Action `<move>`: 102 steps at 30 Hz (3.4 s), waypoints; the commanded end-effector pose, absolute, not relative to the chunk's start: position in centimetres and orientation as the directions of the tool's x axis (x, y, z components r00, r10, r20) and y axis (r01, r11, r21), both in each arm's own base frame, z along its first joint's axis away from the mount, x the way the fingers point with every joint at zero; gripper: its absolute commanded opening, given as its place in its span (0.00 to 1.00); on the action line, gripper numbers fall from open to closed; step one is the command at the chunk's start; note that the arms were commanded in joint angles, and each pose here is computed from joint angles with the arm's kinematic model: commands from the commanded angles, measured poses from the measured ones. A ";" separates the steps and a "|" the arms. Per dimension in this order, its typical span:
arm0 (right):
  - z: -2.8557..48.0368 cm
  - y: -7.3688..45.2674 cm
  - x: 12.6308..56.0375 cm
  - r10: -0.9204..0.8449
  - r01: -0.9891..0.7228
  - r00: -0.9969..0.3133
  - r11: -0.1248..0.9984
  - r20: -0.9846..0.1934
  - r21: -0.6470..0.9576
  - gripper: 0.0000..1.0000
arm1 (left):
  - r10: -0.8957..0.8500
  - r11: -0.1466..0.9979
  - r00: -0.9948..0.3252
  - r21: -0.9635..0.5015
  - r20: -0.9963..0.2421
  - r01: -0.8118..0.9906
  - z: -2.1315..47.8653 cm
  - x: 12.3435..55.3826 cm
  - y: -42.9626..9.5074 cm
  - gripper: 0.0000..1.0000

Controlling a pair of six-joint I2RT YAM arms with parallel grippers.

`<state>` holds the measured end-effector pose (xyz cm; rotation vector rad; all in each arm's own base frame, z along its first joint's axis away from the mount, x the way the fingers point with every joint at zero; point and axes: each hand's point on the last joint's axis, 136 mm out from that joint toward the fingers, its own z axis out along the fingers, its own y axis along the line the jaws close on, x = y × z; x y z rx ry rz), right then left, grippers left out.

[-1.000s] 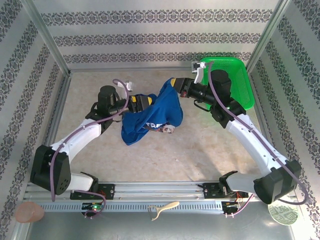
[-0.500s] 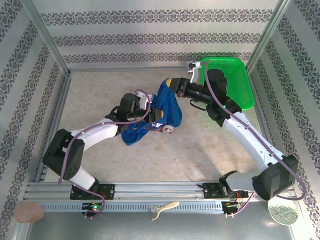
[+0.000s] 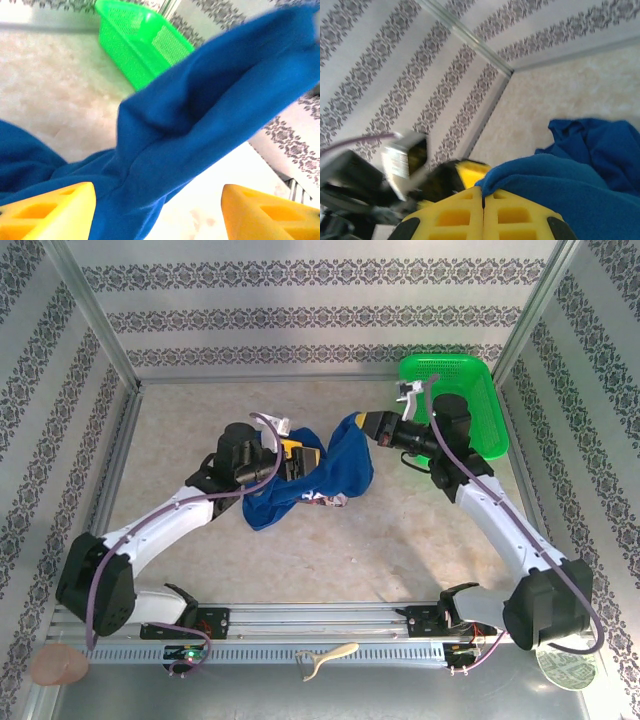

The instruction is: Fold the inside-out t-shirt

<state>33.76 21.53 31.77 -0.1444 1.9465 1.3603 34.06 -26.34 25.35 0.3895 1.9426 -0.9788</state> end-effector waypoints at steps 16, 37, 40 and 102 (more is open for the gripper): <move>31.9 24.7 30.9 0.189 -0.589 -0.725 0.330 -0.663 0.738 0.00 | 0.011 0.610 -0.545 -0.426 -0.838 0.668 25.1 38.1 -30.2 0.67; 29.2 19.9 32.2 0.295 -0.484 -0.721 0.434 -0.627 0.760 0.00 | -0.056 0.517 -0.525 -0.474 -0.850 0.713 29.8 38.5 -29.9 0.00; 28.2 19.8 32.7 0.298 -0.466 -0.729 0.444 -0.616 0.766 0.00 | -0.075 0.505 -0.507 -0.471 -0.858 0.723 31.3 37.3 -29.1 0.00; 31.3 28.2 32.2 0.047 -0.621 -0.572 0.628 -0.819 0.469 0.37 | -0.153 0.352 -0.585 -0.597 -0.796 0.721 35.6 35.2 -30.0 0.00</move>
